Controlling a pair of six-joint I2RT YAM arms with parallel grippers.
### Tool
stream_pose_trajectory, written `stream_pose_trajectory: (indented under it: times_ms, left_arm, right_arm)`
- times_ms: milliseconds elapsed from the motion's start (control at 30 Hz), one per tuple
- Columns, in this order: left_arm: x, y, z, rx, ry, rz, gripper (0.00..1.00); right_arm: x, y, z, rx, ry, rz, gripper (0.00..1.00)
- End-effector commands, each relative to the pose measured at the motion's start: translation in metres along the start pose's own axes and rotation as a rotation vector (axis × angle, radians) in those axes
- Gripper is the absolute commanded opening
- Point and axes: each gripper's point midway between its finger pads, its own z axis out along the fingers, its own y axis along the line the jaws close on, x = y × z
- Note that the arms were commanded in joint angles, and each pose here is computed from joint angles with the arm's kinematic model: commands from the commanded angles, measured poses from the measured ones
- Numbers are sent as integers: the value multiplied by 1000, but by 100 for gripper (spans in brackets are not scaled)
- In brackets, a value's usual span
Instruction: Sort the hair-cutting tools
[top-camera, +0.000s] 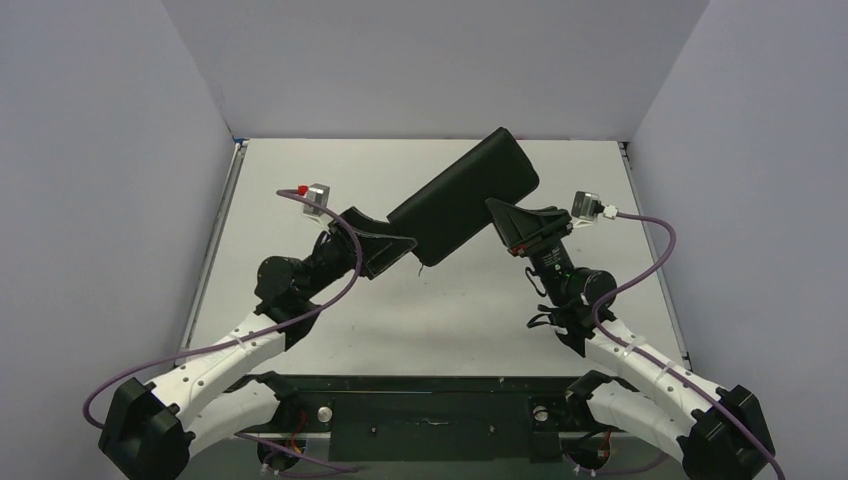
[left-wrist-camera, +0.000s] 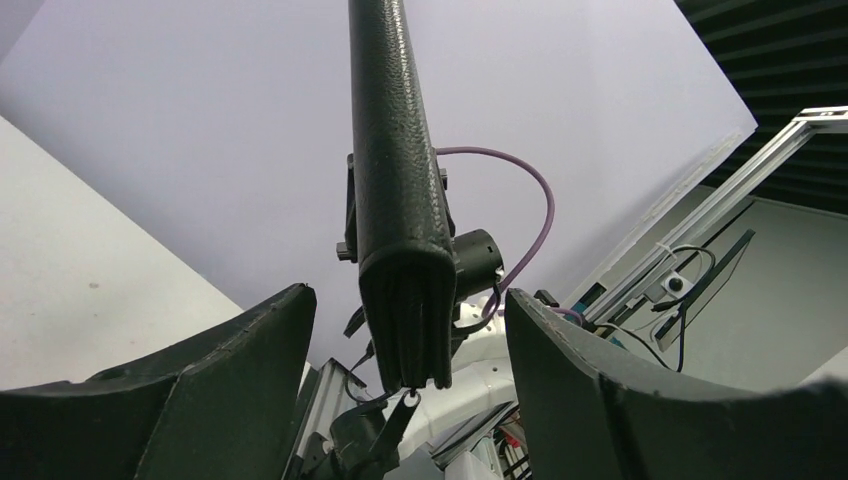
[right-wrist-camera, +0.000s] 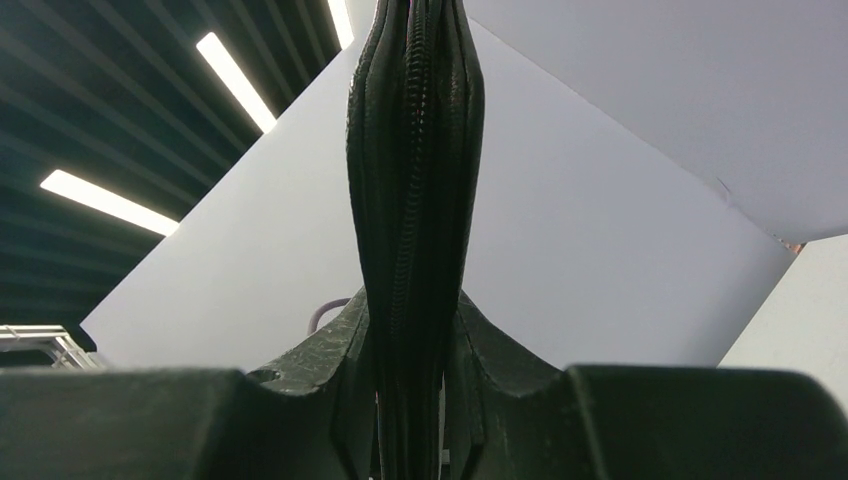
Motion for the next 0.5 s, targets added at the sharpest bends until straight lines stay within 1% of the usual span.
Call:
stream_pose_trajectory:
  times_ms: [0, 67, 133, 167, 200, 233, 300, 333, 367, 400, 467]
  left_arm:
    - [-9, -33, 10, 123, -11, 42, 66]
    - [-8, -34, 12, 125, -6, 43, 62]
    - [-7, -33, 13, 122, 0, 45, 56]
    - [-7, -33, 13, 121, 3, 47, 49]
    - [-7, -33, 14, 119, 4, 48, 45]
    - [-6, -33, 14, 119, 7, 53, 38]
    - [-6, -33, 14, 113, 11, 53, 33]
    - [-5, -32, 14, 107, 13, 52, 32]
    - [-5, -32, 13, 107, 13, 53, 35]
    - [-5, -32, 13, 102, 14, 51, 41]
    - [-6, -32, 13, 97, 12, 52, 48]
  right_arm:
    - [-17, 56, 4, -188, -62, 27, 0]
    - [-17, 55, 5, -184, -62, 25, 0]
    - [-15, 54, 6, -178, -57, 24, 0]
    - [-14, 54, 7, -178, -55, 25, 0]
    - [-13, 52, 7, -174, -54, 24, 0]
    - [-12, 52, 7, -173, -51, 23, 0]
    - [-11, 51, 7, -168, -50, 21, 0]
    - [-11, 51, 8, -166, -51, 19, 0]
    - [-11, 50, 7, -164, -49, 18, 0]
    - [-10, 50, 8, -160, -48, 17, 0]
    - [-10, 49, 8, -156, -48, 12, 0]
